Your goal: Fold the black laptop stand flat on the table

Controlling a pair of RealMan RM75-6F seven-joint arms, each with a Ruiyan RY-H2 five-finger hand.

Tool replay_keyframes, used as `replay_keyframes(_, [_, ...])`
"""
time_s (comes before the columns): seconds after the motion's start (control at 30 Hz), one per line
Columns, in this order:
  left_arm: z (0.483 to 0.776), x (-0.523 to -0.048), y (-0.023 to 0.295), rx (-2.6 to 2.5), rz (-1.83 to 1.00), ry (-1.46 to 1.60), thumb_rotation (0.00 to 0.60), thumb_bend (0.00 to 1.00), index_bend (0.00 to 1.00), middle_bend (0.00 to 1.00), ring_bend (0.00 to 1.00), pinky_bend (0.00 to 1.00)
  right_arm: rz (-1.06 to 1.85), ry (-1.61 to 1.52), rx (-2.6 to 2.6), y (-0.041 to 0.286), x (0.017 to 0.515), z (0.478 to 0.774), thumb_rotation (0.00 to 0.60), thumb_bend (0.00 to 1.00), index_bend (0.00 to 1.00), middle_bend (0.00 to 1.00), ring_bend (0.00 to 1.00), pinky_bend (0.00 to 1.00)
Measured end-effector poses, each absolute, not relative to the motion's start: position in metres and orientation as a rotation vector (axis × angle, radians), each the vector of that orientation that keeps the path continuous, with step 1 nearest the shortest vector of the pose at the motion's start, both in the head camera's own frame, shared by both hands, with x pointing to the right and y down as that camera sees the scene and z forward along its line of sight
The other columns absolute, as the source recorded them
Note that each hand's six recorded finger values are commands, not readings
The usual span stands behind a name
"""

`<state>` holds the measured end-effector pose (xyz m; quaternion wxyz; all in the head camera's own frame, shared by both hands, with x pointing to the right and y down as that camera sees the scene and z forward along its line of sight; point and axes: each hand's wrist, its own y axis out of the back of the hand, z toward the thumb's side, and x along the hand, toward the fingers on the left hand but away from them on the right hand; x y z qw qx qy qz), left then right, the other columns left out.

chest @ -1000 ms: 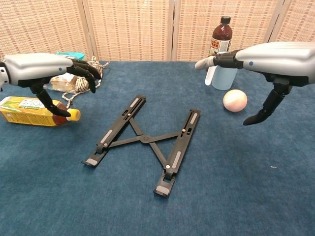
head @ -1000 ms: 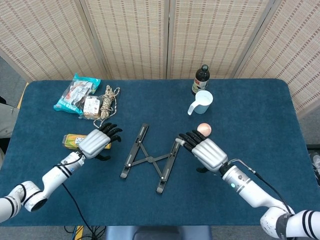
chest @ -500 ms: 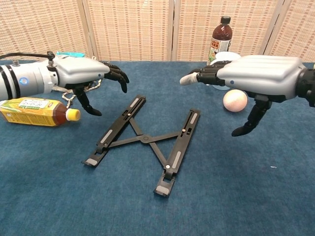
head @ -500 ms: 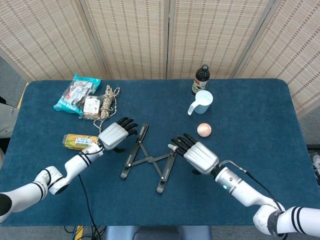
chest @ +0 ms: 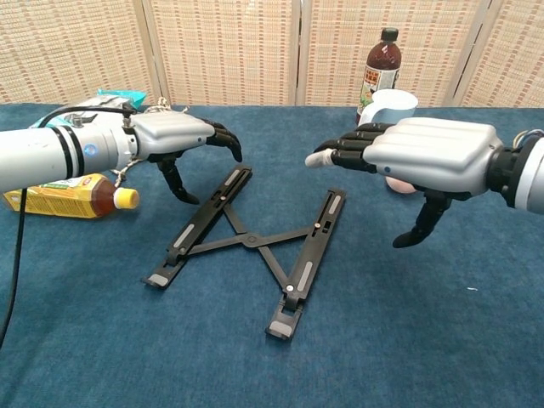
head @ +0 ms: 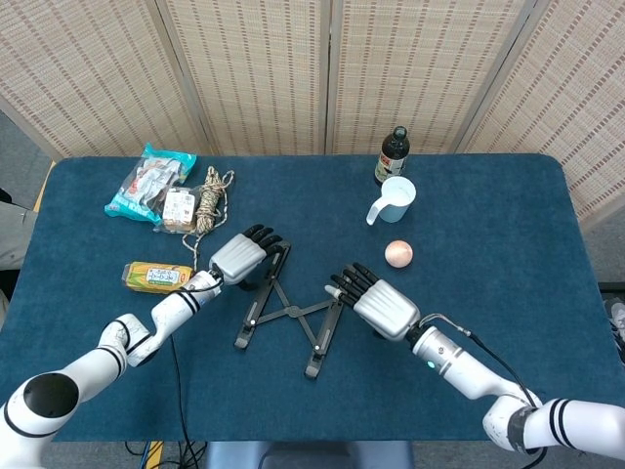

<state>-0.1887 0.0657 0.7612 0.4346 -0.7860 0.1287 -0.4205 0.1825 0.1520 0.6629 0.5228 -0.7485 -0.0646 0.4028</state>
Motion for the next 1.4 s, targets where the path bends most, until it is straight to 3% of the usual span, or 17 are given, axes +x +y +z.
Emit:
replay_keyframes(0.73, [0.772, -0.215, 0.055, -1.939, -1.134, 0.368, 0.6, 0.13, 0.19, 0.1, 0.05, 0.04, 0.845, -0.12, -1.581, 0.142, 0.151, 0.717, 0.6, 0.0, 0.0, 0.01, 0.0, 0.0])
replay_keyframes(1.4, [0.785, -0.202, 0.063, -2.009, -1.142, 0.394, 0.6, 0.13, 0.19, 0.1, 0.05, 0.04, 0.661, -0.097, -1.616, 0.175, 0.118, 0.721, 0.6, 0.0, 0.0, 0.0, 0.0, 0.0])
